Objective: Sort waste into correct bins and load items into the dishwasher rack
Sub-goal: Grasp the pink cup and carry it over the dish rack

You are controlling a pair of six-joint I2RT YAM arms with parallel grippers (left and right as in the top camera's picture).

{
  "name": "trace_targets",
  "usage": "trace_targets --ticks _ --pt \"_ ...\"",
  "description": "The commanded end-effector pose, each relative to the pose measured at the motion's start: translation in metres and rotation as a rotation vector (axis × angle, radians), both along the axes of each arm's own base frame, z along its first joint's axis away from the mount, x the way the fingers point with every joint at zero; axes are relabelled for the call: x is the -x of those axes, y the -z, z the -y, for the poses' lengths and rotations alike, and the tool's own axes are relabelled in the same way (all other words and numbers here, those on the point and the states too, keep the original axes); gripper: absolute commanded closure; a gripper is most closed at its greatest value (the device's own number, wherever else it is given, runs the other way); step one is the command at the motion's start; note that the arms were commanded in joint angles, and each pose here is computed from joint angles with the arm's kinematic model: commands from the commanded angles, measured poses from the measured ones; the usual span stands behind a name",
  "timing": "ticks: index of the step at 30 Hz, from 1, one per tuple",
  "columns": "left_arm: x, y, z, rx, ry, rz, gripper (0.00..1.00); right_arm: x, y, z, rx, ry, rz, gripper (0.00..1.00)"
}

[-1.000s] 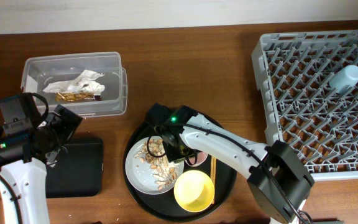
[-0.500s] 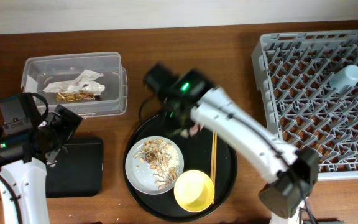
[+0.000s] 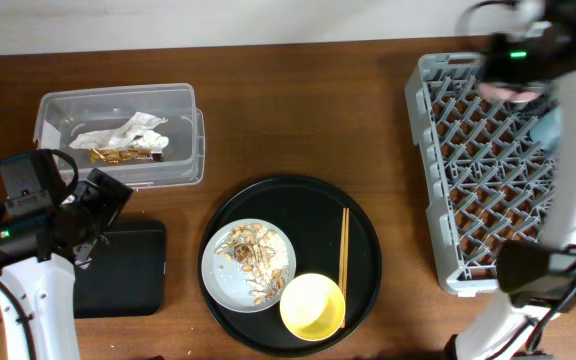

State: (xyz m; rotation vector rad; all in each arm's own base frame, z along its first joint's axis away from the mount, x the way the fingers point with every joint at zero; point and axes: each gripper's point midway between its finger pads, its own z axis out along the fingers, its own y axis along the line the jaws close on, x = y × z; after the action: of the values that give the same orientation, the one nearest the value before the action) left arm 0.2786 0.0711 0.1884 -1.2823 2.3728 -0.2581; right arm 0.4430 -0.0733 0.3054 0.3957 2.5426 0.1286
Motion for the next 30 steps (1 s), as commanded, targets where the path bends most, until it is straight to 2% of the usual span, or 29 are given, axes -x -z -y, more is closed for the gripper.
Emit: trace_targets --ticks 1,7,14,21,27,30 --pt "0.000 0.001 0.000 0.012 -0.013 0.000 0.01 -0.017 0.004 0.029 -0.232 -0.082 0.105 0.96" --pt "0.000 0.001 0.000 0.012 -0.013 0.000 0.01 -0.054 0.038 0.065 -0.584 -0.210 0.262 0.96" --pt "0.000 0.001 0.000 0.012 -0.013 0.000 0.01 -0.076 0.102 0.066 -0.839 -0.278 0.262 0.96" --pt "0.000 0.001 0.000 0.012 -0.013 0.000 0.01 -0.078 0.151 0.074 -0.885 -0.217 0.180 0.96" --pt "0.000 0.001 0.000 0.012 -0.013 0.000 0.01 -0.055 0.193 0.100 -0.814 -0.063 0.019 0.96" --pt "0.000 0.001 0.000 0.012 -0.013 0.000 0.01 -0.046 0.196 0.109 -0.815 -0.026 -0.006 0.96"
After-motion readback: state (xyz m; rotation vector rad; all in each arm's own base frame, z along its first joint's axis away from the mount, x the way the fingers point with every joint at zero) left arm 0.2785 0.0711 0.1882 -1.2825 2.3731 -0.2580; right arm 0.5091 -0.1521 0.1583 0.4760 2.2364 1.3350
